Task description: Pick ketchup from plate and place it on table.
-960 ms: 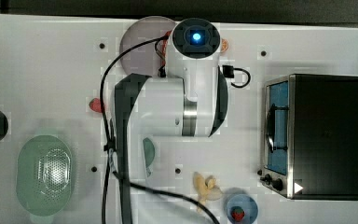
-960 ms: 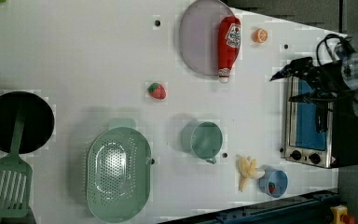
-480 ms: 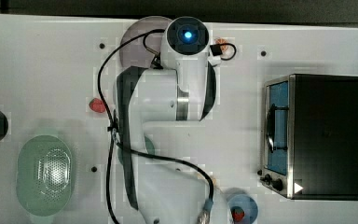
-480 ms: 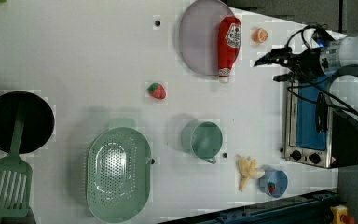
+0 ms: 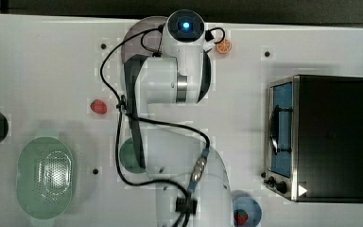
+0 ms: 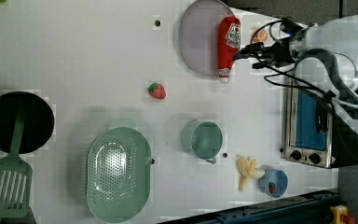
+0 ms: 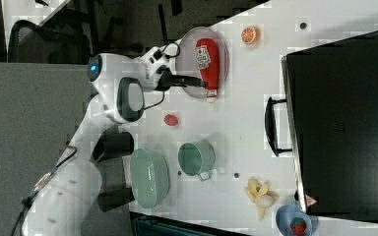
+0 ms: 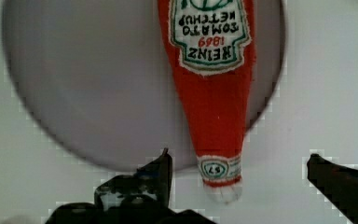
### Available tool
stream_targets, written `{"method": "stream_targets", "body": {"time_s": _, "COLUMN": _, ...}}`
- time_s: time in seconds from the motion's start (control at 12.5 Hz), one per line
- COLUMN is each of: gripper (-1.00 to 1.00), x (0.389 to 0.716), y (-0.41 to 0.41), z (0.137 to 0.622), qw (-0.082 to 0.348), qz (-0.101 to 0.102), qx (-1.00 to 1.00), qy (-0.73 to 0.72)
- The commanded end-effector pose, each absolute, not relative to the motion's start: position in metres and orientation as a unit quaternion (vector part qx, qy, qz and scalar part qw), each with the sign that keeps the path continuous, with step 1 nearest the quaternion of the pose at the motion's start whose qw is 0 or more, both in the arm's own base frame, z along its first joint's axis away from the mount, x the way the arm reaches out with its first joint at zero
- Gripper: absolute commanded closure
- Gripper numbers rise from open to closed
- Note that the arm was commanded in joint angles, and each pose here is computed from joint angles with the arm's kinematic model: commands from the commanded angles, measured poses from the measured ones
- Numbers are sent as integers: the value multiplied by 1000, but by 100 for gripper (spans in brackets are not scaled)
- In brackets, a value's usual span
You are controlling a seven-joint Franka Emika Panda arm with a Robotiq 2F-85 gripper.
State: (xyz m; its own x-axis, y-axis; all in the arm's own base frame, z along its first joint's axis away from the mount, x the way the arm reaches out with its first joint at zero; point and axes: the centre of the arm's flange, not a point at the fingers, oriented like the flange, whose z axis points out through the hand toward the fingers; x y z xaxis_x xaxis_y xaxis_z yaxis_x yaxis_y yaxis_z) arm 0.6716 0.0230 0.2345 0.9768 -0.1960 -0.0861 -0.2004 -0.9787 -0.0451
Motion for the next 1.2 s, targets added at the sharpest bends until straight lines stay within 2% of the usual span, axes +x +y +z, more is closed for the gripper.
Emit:
{"method": "stream_targets", "body": {"time_s": 0.08, "gripper": -100, "x": 695, "y": 38, "z": 238, "qw": 14, "qz": 7, "qx": -999, "qy": 31}}
{"method": "stream_targets", "body": {"time_s": 0.32, "gripper": -100, "x": 710, "y": 42, "z": 216, "qw": -8, "qz": -10, "qx": -1000, "qy": 5}}
{"method": "stream_targets", "body": {"time_s": 0.4, "gripper": -100, "x": 713, "y": 43, "z": 207, "qw": -7, "qz": -16, "qx": -1000, "qy": 4}}
{"method": "stream_targets", "body": {"time_s": 0.64, "gripper": -100, "x": 713, "y": 43, "z": 181, "qw": -5, "qz": -15, "qx": -1000, "qy": 5}}
{"method": "stream_targets", "body": {"time_s": 0.8, "gripper": -100, "x": 715, "y": 43, "z": 170, "qw": -2, "qz": -31, "qx": -999, "qy": 5}}
{"method": "stream_targets", "body": {"time_s": 0.88, "gripper": -92, "x": 716, "y": 43, "z": 167, "qw": 0, "qz": -41, "qx": -999, "qy": 5}}
{"method": "stream_targets", "body": {"time_s": 1.12, "gripper": -25, "x": 717, "y": 42, "z": 162, "qw": 0, "qz": -45, "qx": -999, "qy": 6}}
{"method": "stream_targets", "body": {"time_s": 1.2, "gripper": -25, "x": 719, "y": 43, "z": 166, "qw": 1, "qz": -49, "qx": -999, "qy": 5}}
